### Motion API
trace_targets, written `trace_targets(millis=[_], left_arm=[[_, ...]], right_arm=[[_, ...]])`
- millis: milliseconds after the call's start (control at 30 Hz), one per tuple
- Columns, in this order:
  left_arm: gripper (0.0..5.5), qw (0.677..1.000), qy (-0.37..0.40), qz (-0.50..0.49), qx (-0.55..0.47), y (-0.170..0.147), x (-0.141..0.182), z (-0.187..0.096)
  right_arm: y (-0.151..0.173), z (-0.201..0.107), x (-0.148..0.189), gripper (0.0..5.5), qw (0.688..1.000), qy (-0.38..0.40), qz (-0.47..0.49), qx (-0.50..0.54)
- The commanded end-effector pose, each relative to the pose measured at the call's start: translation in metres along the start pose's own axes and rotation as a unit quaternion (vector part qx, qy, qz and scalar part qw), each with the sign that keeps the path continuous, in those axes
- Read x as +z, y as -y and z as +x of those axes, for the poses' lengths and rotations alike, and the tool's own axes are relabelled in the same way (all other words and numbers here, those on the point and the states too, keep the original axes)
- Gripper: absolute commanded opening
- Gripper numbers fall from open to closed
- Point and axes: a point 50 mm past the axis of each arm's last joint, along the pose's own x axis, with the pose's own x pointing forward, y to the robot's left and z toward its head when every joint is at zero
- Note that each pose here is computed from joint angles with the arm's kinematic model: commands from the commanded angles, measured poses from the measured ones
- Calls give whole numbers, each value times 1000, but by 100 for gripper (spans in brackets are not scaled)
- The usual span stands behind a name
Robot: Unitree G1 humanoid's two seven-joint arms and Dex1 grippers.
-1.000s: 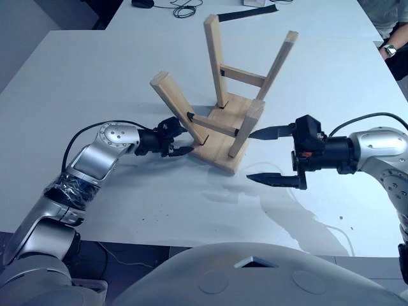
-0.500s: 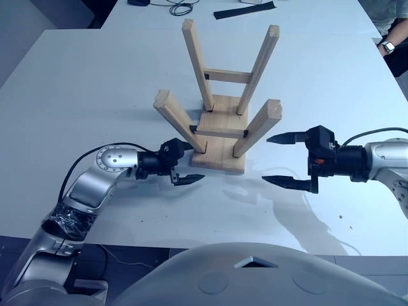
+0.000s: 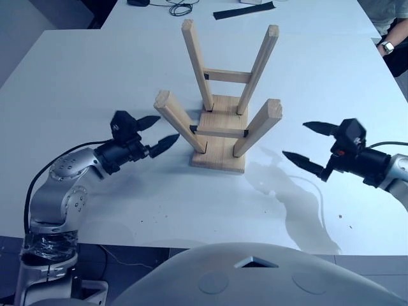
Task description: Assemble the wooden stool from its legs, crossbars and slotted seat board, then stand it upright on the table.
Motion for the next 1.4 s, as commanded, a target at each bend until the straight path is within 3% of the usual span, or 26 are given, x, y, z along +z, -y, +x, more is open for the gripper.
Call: trace_targets(millis=[33,133,233,467,833,933,1067,1167,1267,1400], left_arm=[[369,994,75,-15,73,-2,29,2],[369,991,84,10,108,6,37,3],[369,981,53,67,172,13,32,1],[369,955,11,145,259,26,6,2],[369,902,75,184,382,-7,14,0],[369,923,90,201,315,13,25,15],[369,957,107,194,187,63,35,53],[369,968,95,192,131,83,38,69],[369,967,60,203,142,78,28,68],[369,954,23,205,218,49,17,53]], right_arm=[[11,4,18,420,989,67,39,-127],[12,5,20,420,967,72,59,-236],[2,5,21,420,942,32,-1,-334],[-34,24,28,420,939,63,39,-335],[-10,6,25,420,875,50,65,-477],[-21,24,30,420,893,44,76,-442],[-64,88,57,420,944,64,128,-297],[-71,99,58,420,942,48,161,-291],[-60,98,50,420,930,31,173,-323],[-36,86,35,420,916,9,157,-369]])
